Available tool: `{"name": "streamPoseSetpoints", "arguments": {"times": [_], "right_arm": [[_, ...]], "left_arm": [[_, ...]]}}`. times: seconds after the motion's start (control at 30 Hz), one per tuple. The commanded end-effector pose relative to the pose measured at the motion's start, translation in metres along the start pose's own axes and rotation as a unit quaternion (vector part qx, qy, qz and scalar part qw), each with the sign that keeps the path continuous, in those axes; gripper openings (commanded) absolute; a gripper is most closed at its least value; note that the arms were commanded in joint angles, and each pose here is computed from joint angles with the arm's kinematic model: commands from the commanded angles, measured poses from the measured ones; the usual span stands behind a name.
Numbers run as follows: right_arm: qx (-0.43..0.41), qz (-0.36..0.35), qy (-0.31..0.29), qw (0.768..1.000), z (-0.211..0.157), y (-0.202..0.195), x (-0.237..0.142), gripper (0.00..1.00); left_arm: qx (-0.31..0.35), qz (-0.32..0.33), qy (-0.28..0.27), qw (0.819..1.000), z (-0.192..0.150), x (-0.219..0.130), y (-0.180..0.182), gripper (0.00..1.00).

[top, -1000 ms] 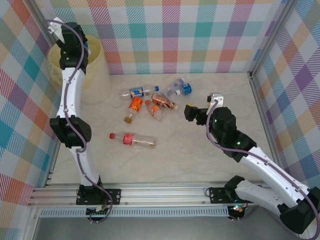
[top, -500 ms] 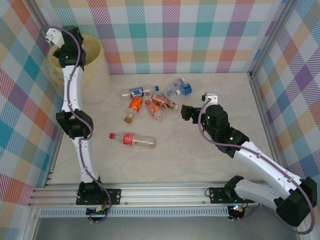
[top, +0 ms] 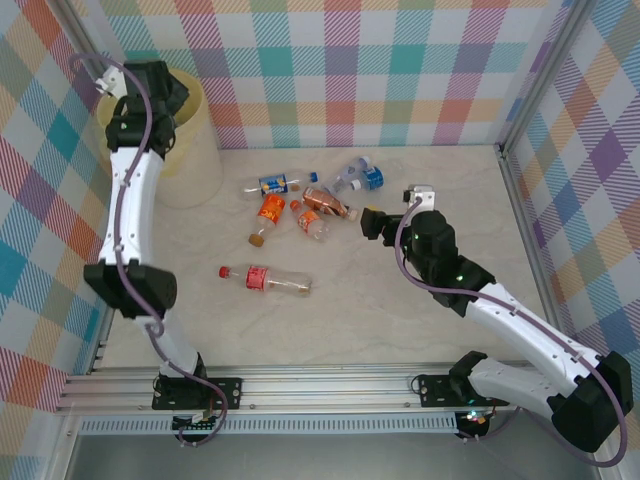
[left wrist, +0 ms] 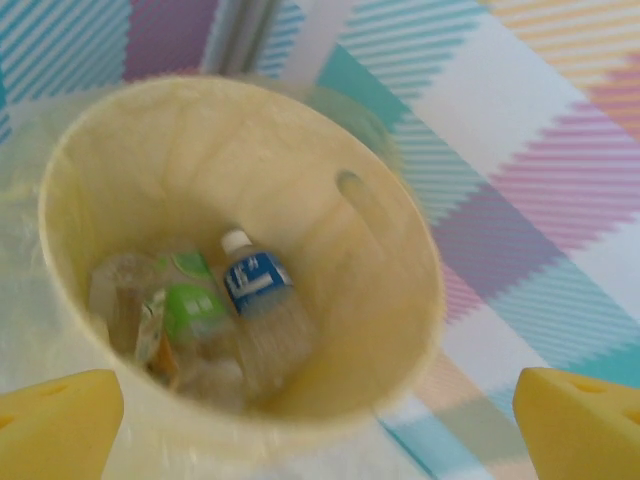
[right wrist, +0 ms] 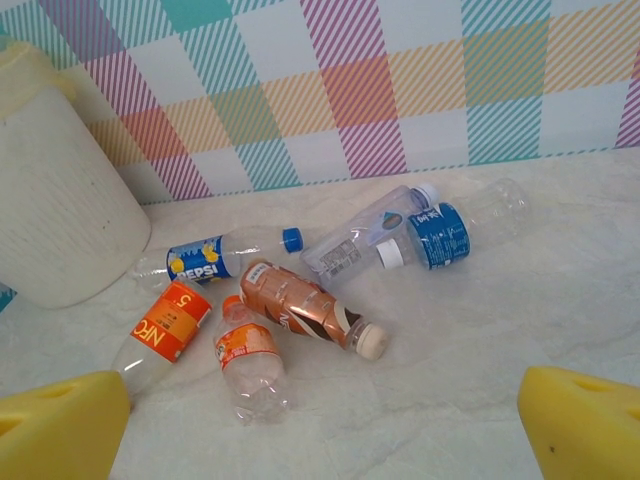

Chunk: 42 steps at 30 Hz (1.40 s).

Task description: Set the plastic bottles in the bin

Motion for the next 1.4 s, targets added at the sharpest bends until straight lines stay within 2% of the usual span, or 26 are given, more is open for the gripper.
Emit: {"name": "streamPoseSetpoints", "arguments": {"times": [0.0, 0.23, 0.37, 0.47, 0.57, 0.73, 0.87, 1.07, 1.37], "right_arm": [[0.012, 0.002, -0.023, 1.0, 0.006, 0.0, -0.003, 1.0], [0.028, -0.003, -0.002, 1.0, -0.002, 0.001, 0.007, 1.0], [0.036, -0.003, 0.021, 0.999, -0.012, 0.003, 0.016, 1.0], [0.037, -0.001, 0.04, 0.999, -0.018, 0.003, 0.017, 1.0], [0.033, 0.009, 0.051, 0.998, -0.025, 0.004, 0.016, 1.0], [0.031, 0.024, 0.067, 0.997, -0.028, 0.004, 0.012, 1.0], [0.043, 0.034, 0.054, 0.997, -0.025, 0.004, 0.006, 1.0], [0.073, 0.016, 0.027, 0.997, -0.023, -0.003, -0.006, 1.0], [0.081, -0.023, 0.008, 0.996, -0.03, -0.017, -0.025, 1.0]], "left_arm": [[0.027, -0.047, 0.033, 0.998, -0.018, -0.032, 0.004, 1.0], [0.075, -0.121, 0.144, 0.979, -0.066, -0.082, 0.031, 1.0], [0.104, -0.179, 0.231, 0.951, -0.107, -0.098, 0.045, 1.0], [0.143, -0.174, 0.283, 0.932, -0.136, -0.1, 0.06, 1.0], [0.198, -0.146, 0.308, 0.919, -0.157, -0.099, 0.075, 1.0], [0.247, -0.114, 0.319, 0.908, -0.181, -0.086, 0.098, 1.0], [0.288, -0.091, 0.346, 0.888, -0.203, -0.069, 0.107, 1.0], [0.347, -0.064, 0.374, 0.858, -0.232, -0.04, 0.111, 1.0], [0.404, -0.039, 0.4, 0.822, -0.272, 0.005, 0.109, 1.0]]}}
Point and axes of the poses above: each hand's point on the last joint's axis, 136 mm out from that joint toward the fingers, its own x axis out along the fingers, its own y axis along the line the jaws close on, z = x × y, the point moved 10 cm from there along -x, back along the fingers, and after that the axes turned 13 degrees about -x, right-handed, at the moved point
